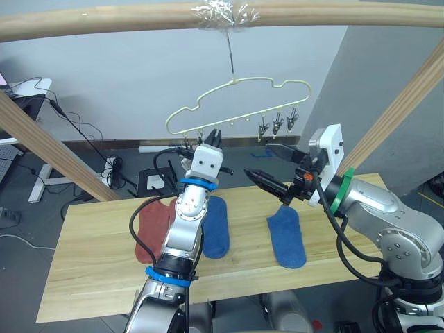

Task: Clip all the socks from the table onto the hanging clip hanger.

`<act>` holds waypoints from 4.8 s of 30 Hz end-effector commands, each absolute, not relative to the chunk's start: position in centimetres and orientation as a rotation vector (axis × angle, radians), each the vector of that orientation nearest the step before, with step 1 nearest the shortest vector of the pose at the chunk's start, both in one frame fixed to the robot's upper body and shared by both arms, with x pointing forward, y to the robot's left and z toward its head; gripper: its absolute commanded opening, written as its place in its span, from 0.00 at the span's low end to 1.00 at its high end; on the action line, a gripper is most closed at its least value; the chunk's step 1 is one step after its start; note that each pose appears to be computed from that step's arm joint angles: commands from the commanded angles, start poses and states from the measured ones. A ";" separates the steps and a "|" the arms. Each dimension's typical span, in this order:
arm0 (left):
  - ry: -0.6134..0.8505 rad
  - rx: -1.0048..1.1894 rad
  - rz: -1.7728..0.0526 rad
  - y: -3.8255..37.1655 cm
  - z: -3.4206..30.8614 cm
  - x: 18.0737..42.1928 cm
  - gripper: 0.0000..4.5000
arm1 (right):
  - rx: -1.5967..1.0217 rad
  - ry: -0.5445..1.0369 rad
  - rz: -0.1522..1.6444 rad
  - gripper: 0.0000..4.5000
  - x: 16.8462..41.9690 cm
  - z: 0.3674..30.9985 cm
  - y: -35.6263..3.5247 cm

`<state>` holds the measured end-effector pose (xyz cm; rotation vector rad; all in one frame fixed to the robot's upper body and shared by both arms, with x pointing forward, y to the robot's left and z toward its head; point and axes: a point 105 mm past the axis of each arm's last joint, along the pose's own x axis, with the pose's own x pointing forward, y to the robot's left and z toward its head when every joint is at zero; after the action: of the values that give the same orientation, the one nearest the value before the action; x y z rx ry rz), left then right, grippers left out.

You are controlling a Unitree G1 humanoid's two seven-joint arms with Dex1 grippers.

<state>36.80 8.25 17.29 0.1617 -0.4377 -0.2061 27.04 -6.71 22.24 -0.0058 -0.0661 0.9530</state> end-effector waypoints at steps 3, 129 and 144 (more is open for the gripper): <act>-0.447 0.113 -0.232 8.1 17.9 36.6 0.00 | -0.026 -0.113 0.952 1.00 26.4 23.0 -6.7; 0.281 -0.835 -0.731 8.0 17.0 34.8 0.00 | -0.650 0.059 0.836 0.01 29.1 14.7 -5.0; 0.286 -0.833 -0.724 8.0 16.8 34.9 0.00 | -0.647 0.024 0.839 0.01 29.4 16.2 -4.2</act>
<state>35.03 8.03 18.11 -0.8451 0.2399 -0.7448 29.72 -4.85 14.67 -0.6413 0.0901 0.8267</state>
